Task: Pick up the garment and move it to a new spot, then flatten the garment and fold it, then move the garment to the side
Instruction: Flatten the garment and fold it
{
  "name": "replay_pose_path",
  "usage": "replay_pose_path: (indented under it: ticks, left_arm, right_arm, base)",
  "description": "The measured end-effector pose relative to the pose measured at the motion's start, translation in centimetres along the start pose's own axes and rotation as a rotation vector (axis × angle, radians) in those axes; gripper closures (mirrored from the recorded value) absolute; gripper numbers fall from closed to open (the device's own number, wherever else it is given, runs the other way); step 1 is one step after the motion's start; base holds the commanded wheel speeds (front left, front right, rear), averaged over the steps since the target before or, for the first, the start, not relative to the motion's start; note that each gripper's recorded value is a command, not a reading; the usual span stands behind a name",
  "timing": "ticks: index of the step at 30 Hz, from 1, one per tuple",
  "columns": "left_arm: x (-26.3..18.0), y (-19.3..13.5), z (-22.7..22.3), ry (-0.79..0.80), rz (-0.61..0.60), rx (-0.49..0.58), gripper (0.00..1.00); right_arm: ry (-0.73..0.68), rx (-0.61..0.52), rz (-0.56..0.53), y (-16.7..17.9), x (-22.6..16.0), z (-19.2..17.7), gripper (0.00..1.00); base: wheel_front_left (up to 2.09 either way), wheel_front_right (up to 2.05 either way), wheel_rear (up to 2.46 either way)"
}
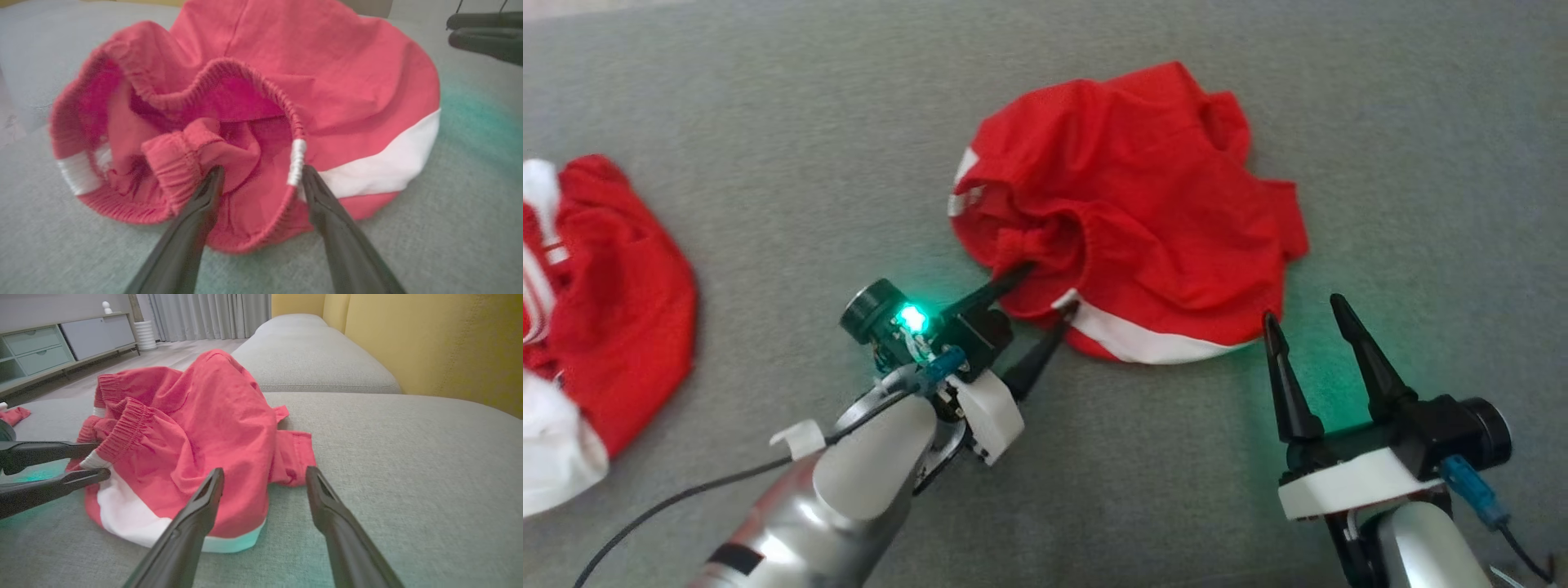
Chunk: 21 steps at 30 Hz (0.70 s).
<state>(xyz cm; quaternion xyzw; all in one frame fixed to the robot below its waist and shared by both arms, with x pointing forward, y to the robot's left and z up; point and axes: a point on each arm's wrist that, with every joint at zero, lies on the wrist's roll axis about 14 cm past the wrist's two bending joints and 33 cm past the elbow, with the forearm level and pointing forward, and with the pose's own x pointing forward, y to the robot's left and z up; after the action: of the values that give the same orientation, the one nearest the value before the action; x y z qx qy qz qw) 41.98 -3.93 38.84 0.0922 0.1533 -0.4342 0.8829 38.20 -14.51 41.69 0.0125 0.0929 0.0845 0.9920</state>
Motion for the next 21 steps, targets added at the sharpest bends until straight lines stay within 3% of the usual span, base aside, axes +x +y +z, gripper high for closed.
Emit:
replay_pose_path:
  ticks: [2, 7, 10, 16, 21]
  left_arm:
    - [0.5, -0.6, -0.4, 0.019, -0.027, 0.008, 1.00]
    - [1.1, -3.5, 0.1, 0.009, -0.125, -0.011, 1.00]
    - [1.4, -4.5, 2.8, -0.065, -0.176, 0.004, 1.00]
    - [2.2, -6.5, 15.0, -0.303, -0.298, 0.088, 1.00]
    - [0.7, -6.6, 25.8, -0.498, -0.329, 0.174, 1.00]
  right_arm:
    - [0.005, -0.001, -0.016, -0.5, -0.3, -0.1, 0.00]
    - [0.004, 0.002, -0.052, -1.4, -1.2, 0.0, 0.00]
    - [-0.014, 0.022, -0.069, -1.8, -1.8, 0.6, 0.00]
    - [-0.061, 0.041, -0.095, -2.1, -3.3, 2.0, 0.00]
    - [-0.087, 0.051, -0.123, -2.5, -5.2, 2.6, 0.00]
  base:
    - [0.00, 0.00, 0.00]
    - [0.00, 0.00, 0.00]
    - [0.00, 0.00, 0.00]
    - [0.00, 0.00, 0.00]
    - [0.00, 0.00, 0.00]
